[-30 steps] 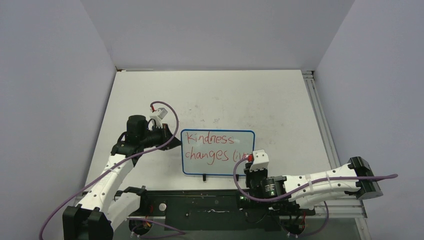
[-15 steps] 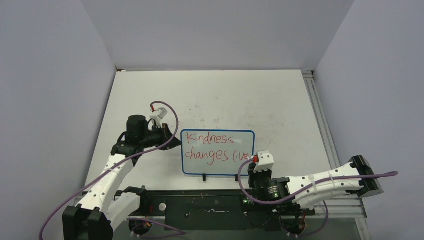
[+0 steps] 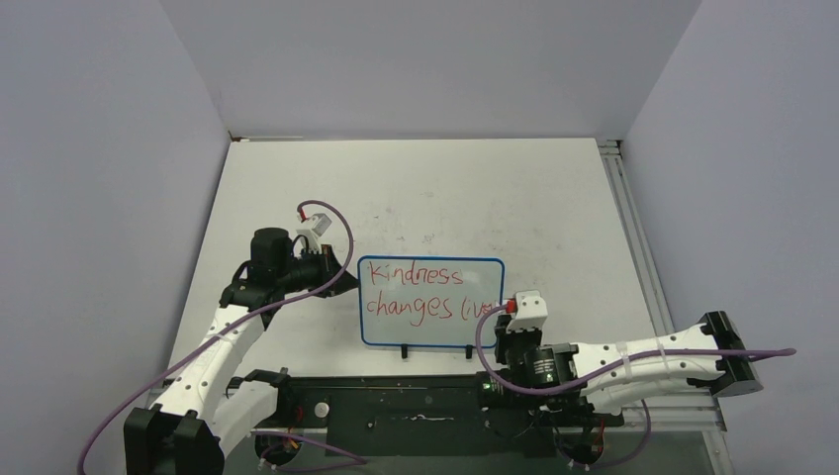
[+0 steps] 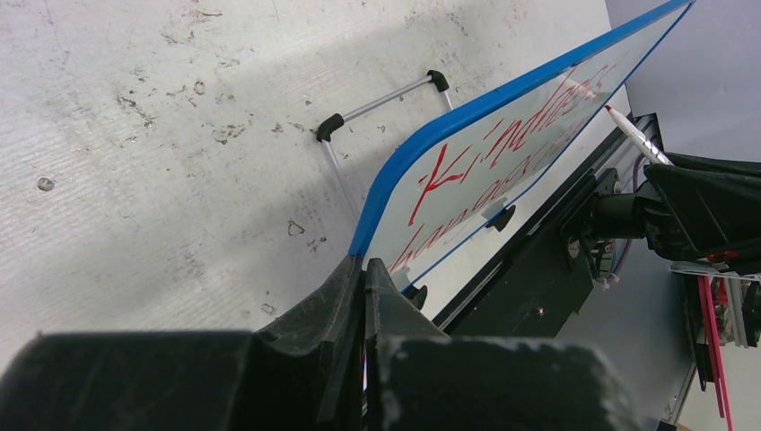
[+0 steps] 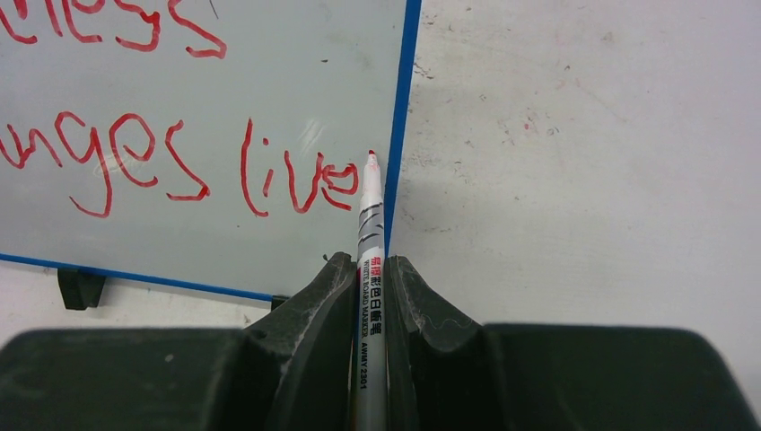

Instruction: Write a sentence on the whiteboard

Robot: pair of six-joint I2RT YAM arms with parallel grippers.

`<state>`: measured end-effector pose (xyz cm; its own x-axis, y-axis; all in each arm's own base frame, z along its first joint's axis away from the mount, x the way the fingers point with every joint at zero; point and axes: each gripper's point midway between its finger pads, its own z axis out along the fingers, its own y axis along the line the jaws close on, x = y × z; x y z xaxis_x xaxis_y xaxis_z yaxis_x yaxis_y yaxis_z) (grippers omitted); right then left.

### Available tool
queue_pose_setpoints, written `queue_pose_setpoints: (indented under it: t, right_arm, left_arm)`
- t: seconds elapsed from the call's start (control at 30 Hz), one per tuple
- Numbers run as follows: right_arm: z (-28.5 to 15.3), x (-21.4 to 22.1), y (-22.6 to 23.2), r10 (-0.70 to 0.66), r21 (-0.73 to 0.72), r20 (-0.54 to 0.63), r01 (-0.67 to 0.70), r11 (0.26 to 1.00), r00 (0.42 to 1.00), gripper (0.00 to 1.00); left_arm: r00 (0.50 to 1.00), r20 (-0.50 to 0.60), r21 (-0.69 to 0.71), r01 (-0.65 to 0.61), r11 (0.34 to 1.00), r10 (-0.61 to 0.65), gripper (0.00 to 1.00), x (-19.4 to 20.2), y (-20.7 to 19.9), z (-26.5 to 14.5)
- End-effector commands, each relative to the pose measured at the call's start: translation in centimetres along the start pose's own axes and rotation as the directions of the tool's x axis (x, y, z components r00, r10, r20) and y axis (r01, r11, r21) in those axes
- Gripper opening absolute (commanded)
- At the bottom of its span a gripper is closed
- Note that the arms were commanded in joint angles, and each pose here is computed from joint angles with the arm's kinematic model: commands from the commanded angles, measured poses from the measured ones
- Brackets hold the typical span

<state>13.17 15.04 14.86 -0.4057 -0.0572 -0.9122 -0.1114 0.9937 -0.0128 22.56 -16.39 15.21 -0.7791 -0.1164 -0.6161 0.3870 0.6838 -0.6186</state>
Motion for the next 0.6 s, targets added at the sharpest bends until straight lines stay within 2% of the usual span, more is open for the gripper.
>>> queue_pose_setpoints:
  t: [0.0,0.57]
  right_arm:
    - [0.36,-0.81,0.31,0.013,0.002,0.027,-0.013,1.000,1.000,0.05]
    - [0.67,-0.01,0.40,-0.007,0.010,-0.013,0.007,1.000,1.000,0.05]
  left_arm:
    - [0.997,0.058,0.038,-0.058,0.998,0.056,0.00,-2.01,-1.46,-0.39]
    - [0.997,0.057,0.043,-0.057,0.997,0.055,0.00,-2.01,-1.55,-0.40]
